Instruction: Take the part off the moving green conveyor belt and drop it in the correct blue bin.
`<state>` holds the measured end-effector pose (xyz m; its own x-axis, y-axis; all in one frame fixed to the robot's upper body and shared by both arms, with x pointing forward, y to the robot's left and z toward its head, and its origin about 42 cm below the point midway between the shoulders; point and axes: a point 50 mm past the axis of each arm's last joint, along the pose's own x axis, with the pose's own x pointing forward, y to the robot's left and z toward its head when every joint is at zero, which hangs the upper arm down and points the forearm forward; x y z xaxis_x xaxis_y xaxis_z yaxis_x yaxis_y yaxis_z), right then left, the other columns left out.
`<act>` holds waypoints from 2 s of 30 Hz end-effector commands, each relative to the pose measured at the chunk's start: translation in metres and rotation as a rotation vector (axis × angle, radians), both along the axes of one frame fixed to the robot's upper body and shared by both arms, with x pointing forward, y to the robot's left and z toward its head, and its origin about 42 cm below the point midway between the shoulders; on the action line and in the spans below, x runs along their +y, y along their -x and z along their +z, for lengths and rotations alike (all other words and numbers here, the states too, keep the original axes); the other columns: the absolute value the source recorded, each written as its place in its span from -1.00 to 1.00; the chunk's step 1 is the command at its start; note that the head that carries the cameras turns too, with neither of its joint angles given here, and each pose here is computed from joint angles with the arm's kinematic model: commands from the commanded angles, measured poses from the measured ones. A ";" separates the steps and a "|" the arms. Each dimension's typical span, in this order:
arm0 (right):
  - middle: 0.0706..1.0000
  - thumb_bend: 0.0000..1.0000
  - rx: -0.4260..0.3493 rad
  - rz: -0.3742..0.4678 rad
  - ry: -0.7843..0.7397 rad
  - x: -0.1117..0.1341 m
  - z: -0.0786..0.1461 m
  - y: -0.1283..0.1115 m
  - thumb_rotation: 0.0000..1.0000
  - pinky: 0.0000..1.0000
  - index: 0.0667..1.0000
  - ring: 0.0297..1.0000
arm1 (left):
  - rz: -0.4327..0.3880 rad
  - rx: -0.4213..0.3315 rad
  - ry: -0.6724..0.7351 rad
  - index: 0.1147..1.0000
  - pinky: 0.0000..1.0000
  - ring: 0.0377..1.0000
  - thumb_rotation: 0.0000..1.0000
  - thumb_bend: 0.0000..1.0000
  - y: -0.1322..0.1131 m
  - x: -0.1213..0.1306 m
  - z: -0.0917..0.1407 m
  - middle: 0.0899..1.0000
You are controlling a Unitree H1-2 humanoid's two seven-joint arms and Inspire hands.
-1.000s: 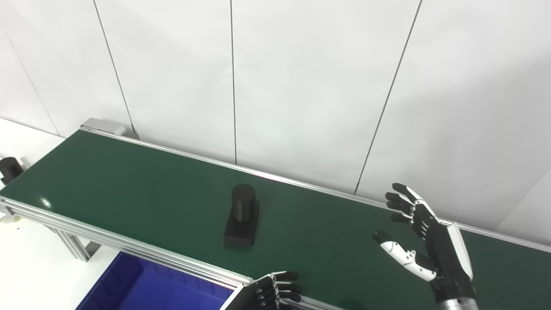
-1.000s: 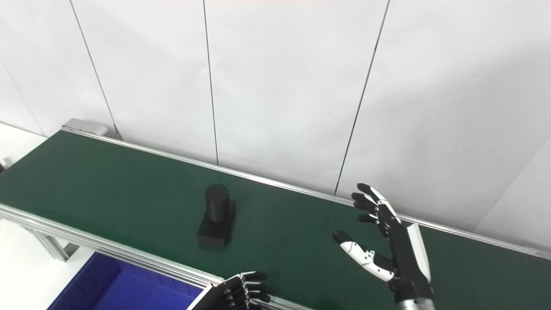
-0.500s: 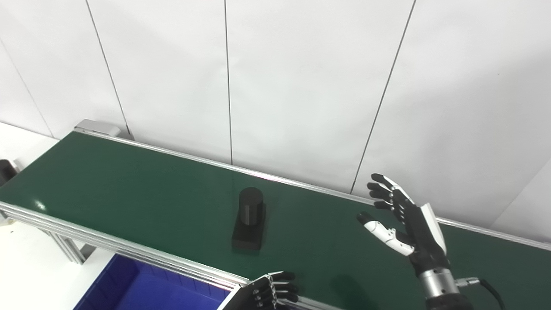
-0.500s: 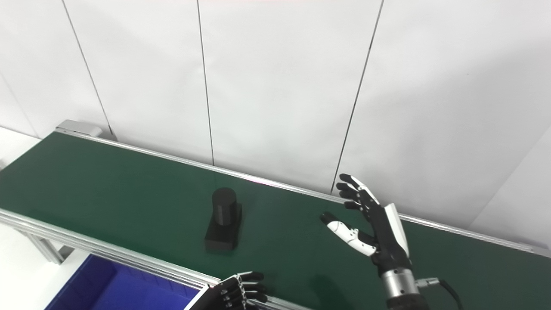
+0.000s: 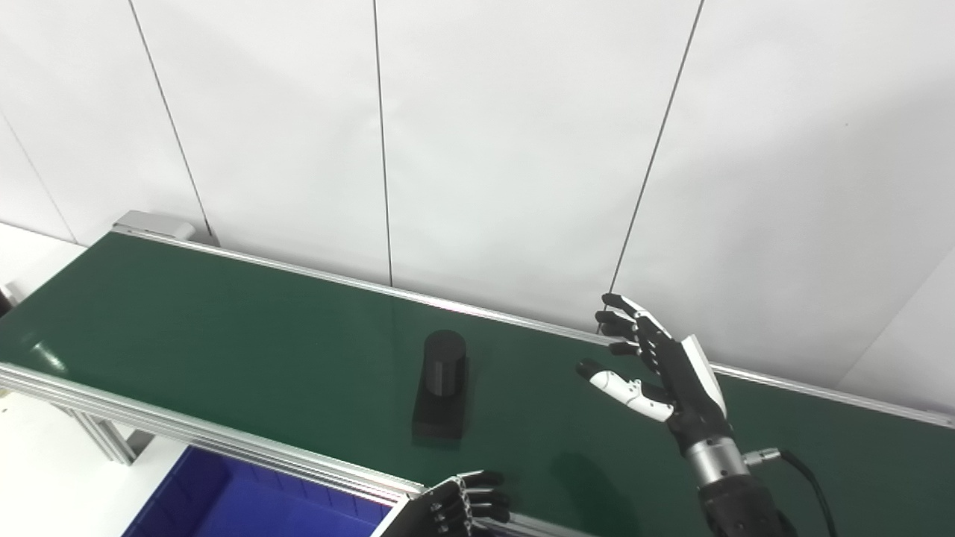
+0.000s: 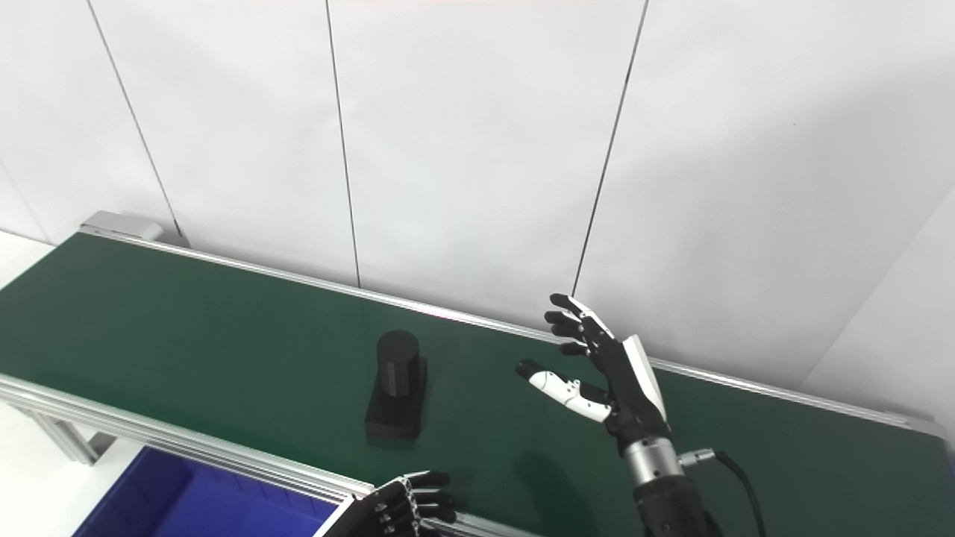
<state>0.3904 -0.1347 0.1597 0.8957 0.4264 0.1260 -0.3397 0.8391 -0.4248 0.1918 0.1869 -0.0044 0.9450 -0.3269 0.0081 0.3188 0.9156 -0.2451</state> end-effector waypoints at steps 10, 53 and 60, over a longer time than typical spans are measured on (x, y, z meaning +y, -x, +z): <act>0.64 0.41 -0.052 0.057 -0.032 0.041 0.014 -0.011 -0.11 0.49 0.73 0.62 | 0.013 -0.087 0.011 0.48 0.38 0.39 0.00 0.73 -0.010 -0.001 0.016 0.39; 0.60 0.54 -0.007 0.061 0.259 0.066 -0.031 -0.023 -0.18 0.38 0.69 0.53 | 0.012 -0.102 0.044 0.47 0.36 0.38 -0.05 0.71 -0.012 -0.019 0.022 0.38; 0.60 0.49 -0.042 0.028 0.305 0.067 -0.033 -0.022 -0.30 0.41 0.66 0.55 | 0.012 -0.106 0.044 0.47 0.36 0.37 -0.07 0.69 -0.011 -0.019 0.023 0.38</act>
<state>0.4020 -0.0790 0.1018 0.8902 0.4493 -0.0753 -0.3852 0.6541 -0.6510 0.1941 0.1703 0.0060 0.9457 -0.3209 0.0508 0.3225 0.9084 -0.2662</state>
